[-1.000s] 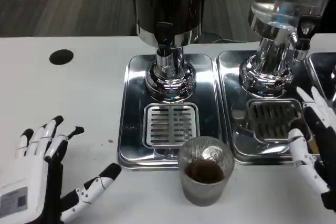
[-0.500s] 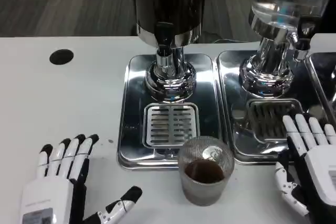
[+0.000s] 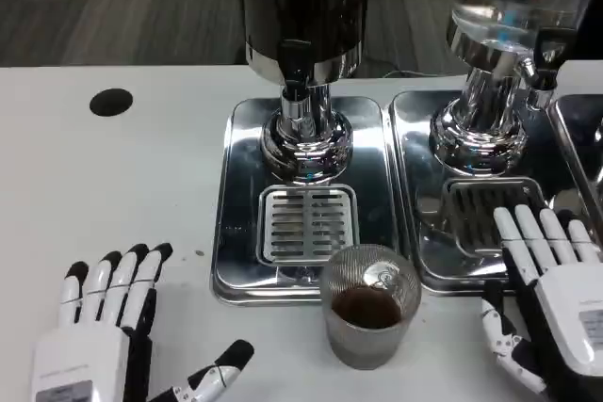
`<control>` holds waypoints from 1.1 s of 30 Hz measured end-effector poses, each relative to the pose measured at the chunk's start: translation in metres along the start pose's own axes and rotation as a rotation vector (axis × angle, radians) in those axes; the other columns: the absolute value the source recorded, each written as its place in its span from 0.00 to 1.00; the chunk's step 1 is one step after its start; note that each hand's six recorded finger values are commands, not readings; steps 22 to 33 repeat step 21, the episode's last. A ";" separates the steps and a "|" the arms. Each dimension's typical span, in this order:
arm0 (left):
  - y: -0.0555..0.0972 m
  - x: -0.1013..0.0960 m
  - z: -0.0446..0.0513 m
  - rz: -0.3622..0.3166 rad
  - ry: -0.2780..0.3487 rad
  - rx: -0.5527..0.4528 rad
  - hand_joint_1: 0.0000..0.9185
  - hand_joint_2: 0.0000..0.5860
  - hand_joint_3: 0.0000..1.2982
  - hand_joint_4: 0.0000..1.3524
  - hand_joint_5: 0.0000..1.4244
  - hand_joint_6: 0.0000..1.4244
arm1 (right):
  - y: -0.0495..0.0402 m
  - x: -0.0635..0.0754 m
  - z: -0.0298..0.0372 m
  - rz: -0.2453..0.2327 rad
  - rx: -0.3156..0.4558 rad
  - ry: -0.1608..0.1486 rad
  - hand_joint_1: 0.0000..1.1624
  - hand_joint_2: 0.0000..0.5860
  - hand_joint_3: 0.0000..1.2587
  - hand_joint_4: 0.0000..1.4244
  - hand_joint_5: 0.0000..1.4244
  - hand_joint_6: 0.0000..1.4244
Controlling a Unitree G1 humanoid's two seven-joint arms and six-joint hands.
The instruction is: Grasp the cup under the faucet to collect the drink, then remove the cup.
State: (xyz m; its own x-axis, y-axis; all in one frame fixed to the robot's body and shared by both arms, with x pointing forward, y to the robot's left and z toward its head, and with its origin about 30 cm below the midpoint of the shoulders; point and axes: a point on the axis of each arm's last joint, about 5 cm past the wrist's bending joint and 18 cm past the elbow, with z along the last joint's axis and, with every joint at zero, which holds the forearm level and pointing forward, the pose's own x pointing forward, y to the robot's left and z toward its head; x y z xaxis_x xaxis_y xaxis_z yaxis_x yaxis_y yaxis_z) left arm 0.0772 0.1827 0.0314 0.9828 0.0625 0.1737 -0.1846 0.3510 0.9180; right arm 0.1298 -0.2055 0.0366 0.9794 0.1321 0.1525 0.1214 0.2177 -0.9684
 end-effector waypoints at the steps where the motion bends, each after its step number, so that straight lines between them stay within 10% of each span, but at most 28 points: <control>1: 0.000 0.000 0.0000 -0.002 -0.001 0.010 0.00 0.22 0.11 0.00 0.05 0.00 | 0.0002 0.000 0.0002 0.001 0.000 -0.002 0.14 0.95 0.00 0.00 0.00 0.00; 8: 0.000 -0.001 0.0037 -0.005 -0.014 0.030 0.00 0.22 0.11 0.00 0.05 0.00 | 0.0005 -0.001 0.0002 0.001 0.001 0.003 0.29 0.82 0.00 0.00 0.00 0.00; 33: 0.000 -0.007 0.0033 -0.019 0.005 0.038 0.00 0.21 0.10 0.00 0.05 0.00 | 0.0031 0.006 0.0083 0.005 0.009 -0.036 0.31 0.79 0.01 0.00 0.00 0.00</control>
